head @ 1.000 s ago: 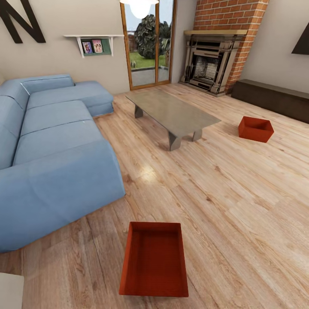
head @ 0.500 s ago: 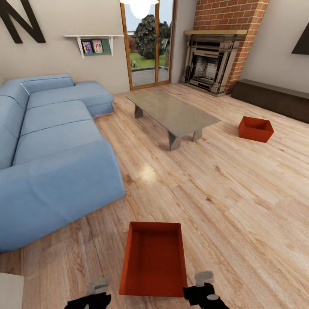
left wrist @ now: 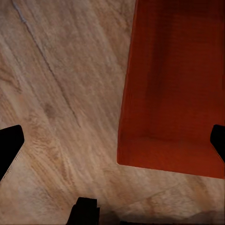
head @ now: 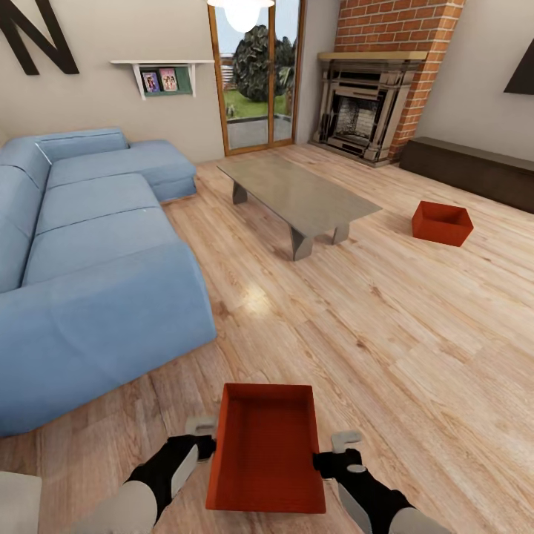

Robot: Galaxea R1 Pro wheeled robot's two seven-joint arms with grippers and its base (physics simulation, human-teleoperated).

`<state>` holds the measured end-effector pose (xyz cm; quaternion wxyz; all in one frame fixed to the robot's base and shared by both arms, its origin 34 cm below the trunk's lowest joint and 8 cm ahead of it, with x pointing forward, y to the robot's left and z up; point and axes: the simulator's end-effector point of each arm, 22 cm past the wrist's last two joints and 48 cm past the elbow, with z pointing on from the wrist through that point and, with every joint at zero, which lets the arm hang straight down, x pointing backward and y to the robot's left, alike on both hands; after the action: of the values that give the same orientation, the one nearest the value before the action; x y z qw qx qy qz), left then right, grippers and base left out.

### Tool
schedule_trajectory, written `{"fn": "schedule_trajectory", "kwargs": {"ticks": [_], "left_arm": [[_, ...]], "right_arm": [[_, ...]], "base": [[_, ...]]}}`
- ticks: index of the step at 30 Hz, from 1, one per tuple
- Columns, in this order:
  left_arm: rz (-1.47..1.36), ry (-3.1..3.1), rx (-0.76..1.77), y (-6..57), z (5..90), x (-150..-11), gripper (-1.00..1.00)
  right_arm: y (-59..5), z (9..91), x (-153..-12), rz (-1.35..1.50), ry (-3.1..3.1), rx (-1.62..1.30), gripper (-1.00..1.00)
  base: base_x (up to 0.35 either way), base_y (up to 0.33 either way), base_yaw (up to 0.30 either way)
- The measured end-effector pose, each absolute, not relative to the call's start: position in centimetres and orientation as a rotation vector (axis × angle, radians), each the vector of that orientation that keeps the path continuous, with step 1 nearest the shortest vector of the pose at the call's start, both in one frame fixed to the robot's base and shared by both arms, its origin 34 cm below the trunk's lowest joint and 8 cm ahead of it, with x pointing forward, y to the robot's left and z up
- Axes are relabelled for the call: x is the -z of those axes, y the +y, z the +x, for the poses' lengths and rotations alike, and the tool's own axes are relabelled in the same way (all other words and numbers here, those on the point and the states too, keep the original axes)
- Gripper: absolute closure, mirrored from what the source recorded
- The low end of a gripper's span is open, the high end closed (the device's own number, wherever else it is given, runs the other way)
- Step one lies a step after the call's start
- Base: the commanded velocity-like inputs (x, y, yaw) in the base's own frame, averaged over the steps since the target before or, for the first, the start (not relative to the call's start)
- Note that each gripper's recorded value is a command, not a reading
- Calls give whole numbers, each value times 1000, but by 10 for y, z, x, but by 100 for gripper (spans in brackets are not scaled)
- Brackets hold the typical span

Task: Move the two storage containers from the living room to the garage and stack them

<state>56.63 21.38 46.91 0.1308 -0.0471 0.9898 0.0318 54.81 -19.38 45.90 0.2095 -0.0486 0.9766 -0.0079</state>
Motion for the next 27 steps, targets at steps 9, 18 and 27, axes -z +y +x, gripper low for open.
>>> {"fn": "schedule_trajectory", "kwargs": {"ticks": [9, 18, 27], "left_arm": [[24, 2851, -166, 213, 571, -471, -100], [27, 2840, -168, 213, 564, -466, -100], [27, 2840, -167, 213, 553, -460, -100]], "right_arm": [[-205, 614, -482, -35, 2650, 63, -100], [-206, 628, -488, 69, 2610, 49, -100], [-205, 629, -488, 68, 2605, 49, -100]], "base": [[0, 0, 0], [0, 0, 0], [0, 0, 0]]}}
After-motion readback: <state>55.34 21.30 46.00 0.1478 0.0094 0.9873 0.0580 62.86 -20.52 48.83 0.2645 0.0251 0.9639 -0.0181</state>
